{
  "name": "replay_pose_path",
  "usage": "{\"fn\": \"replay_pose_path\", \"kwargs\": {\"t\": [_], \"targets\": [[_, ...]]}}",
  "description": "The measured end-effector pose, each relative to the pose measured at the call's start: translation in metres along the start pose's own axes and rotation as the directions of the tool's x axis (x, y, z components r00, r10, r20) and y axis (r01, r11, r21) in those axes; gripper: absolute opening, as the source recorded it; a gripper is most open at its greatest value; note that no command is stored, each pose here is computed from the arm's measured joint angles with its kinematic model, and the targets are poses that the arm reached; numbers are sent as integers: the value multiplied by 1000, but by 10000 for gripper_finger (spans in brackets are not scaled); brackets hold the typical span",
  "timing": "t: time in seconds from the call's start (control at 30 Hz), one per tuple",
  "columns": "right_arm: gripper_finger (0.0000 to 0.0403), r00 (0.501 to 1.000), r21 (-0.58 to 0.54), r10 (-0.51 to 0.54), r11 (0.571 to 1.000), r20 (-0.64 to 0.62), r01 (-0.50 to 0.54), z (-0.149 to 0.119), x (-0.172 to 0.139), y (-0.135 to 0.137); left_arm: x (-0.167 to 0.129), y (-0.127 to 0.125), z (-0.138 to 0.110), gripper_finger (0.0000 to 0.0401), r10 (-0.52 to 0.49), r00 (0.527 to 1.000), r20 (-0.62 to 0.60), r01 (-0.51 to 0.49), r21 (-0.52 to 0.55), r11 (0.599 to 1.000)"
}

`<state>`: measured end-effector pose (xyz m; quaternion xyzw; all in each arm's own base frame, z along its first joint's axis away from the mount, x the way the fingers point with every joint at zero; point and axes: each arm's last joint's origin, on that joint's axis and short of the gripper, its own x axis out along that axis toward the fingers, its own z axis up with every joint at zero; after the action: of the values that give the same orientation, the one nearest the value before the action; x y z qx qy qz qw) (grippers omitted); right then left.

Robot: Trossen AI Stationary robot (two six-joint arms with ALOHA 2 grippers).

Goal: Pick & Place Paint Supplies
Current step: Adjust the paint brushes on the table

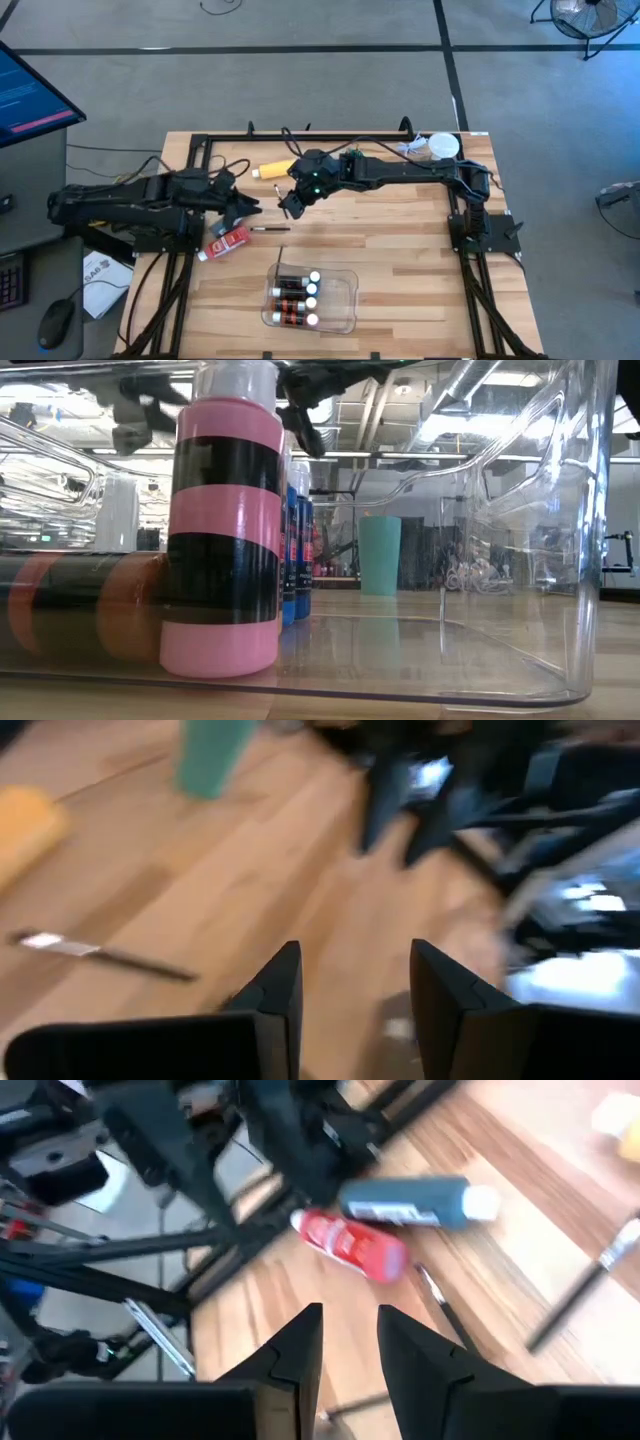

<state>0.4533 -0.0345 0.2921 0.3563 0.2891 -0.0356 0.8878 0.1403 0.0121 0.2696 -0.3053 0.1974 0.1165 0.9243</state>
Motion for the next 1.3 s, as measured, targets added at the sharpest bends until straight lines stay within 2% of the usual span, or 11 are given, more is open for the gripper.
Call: {"fn": "replay_pose_path", "kwargs": {"t": [0.2,0.33,0.47,0.6,0.7,0.83,1.13,1.3], "targets": [[93,995,63,-97,993,26,95,3,-2,-10,17,18,-3,92,174,980,-98,-175,-6,985],[93,993,69,-114,991,41,111,6,-3,-14,30,31,-3,92,300,944,-137,-299,26,954],[93,993,70,-109,992,40,106,7,-5,-14,46,49,-1,92,424,888,-179,-419,64,906],[93,994,69,-105,992,42,102,7,-6,-13,66,74,-3,92,508,814,-281,-510,73,857],[93,994,68,-104,993,38,101,6,-6,-12,80,92,-5,92,506,783,-363,-530,37,847],[93,994,81,-99,992,34,96,5,-6,-10,96,103,-6,92,445,800,-403,-489,-7,872],[93,996,81,-85,993,18,84,-1,-3,-3,116,123,-7,92,470,790,-394,-518,-17,855],[93,998,92,-69,993,-3,69,-5,-2,1,125,137,-3,92,450,818,-359,-502,-64,862]]}}
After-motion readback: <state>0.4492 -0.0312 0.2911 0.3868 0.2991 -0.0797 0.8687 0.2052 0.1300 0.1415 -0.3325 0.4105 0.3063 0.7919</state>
